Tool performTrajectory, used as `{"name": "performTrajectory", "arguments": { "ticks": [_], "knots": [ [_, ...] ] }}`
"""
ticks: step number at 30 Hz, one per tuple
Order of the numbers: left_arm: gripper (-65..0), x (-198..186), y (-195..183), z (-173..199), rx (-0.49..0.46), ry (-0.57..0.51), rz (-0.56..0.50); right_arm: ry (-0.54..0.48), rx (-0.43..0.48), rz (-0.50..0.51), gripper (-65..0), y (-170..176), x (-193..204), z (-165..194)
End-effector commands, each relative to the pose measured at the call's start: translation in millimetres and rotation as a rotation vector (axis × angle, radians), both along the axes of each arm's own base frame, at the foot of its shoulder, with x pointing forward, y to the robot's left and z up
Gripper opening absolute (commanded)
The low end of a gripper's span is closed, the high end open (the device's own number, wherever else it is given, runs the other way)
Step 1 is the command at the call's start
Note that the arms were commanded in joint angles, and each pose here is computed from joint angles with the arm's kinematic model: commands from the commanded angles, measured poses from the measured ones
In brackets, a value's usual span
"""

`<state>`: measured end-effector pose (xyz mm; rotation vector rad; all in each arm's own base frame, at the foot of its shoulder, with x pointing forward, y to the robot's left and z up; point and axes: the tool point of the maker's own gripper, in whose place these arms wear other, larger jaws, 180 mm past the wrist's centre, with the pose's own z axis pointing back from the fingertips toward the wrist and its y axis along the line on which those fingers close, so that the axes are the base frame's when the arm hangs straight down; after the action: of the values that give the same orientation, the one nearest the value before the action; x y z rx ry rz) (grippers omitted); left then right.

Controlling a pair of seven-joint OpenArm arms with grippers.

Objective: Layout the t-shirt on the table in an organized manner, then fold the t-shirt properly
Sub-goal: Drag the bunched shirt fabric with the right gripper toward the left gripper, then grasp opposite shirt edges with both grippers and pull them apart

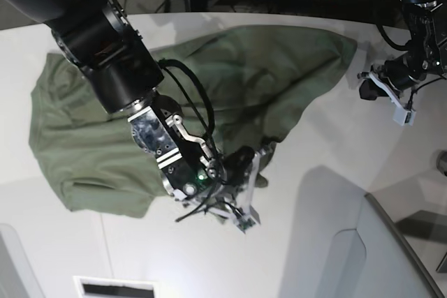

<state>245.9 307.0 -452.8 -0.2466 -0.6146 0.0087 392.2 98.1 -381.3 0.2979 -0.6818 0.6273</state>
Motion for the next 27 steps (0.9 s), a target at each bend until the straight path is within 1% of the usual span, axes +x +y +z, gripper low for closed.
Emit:
{"name": "performTrajectory", "arguments": {
  "ticks": [1, 4, 8, 11, 16, 18, 20, 23, 24, 25, 26, 27],
  "knots": [
    [-65.0, 10.8, 7.2, 13.7, 0.009, -0.047, -0.004, -0.055, 0.027, 0.036, -65.0, 15.7, 5.4, 23.9],
    [-65.0, 10.9, 9.1, 14.6, 0.013, -0.047, -0.005, -0.062, 0.078, 0.141, -65.0, 48.1, -17.4, 41.8],
    [-65.0, 11.9, 9.3, 16.0, 0.015, -0.052, -0.005, -0.044, 0.131, 0.251, -65.0, 79.4, -47.0, 49.0],
    [-65.0, 12.2, 9.6, 16.6, 0.016, -0.054, -0.005, -0.082, 0.200, 0.335, -65.0, 106.2, -64.8, 60.9],
    [-65.0, 13.0, 12.7, 19.0, 0.021, -0.060, 0.000, -0.117, 0.280, 0.411, -64.7, 131.8, -77.9, 72.3],
    [-65.0, 12.7, 12.7, 19.0, 0.021, -0.059, -0.001, -0.113, 0.314, 0.393, -63.5, 135.3, -74.3, 69.9],
    [-65.0, 12.6, 11.4, 20.8, 0.026, -0.064, -0.008, -0.110, 0.340, 0.349, -55.7, 132.4, -64.4, 65.6],
    [-65.0, 14.1, 4.6, 26.8, 0.038, -0.080, -0.038, -0.107, 0.352, 0.281, -35.6, 121.1, -47.8, 60.5],
    [-65.0, 12.4, 3.7, 27.7, 0.042, -0.081, -0.044, -0.106, 0.354, 0.261, -30.6, 117.6, -43.2, 60.6],
    [-65.0, 12.6, 2.6, 30.1, 0.047, -0.088, -0.051, -0.109, 0.359, 0.240, -26.9, 115.0, -39.2, 62.5],
    [-65.0, 13.5, 1.1, 32.2, 0.050, -0.095, -0.056, -0.105, 0.355, 0.218, -26.4, 109.7, -37.0, 59.1],
    [-65.0, 14.0, 0.0, 34.7, 0.054, -0.101, -0.063, -0.106, 0.350, 0.201, -27.3, 102.0, -34.7, 56.4]
  ]
}}
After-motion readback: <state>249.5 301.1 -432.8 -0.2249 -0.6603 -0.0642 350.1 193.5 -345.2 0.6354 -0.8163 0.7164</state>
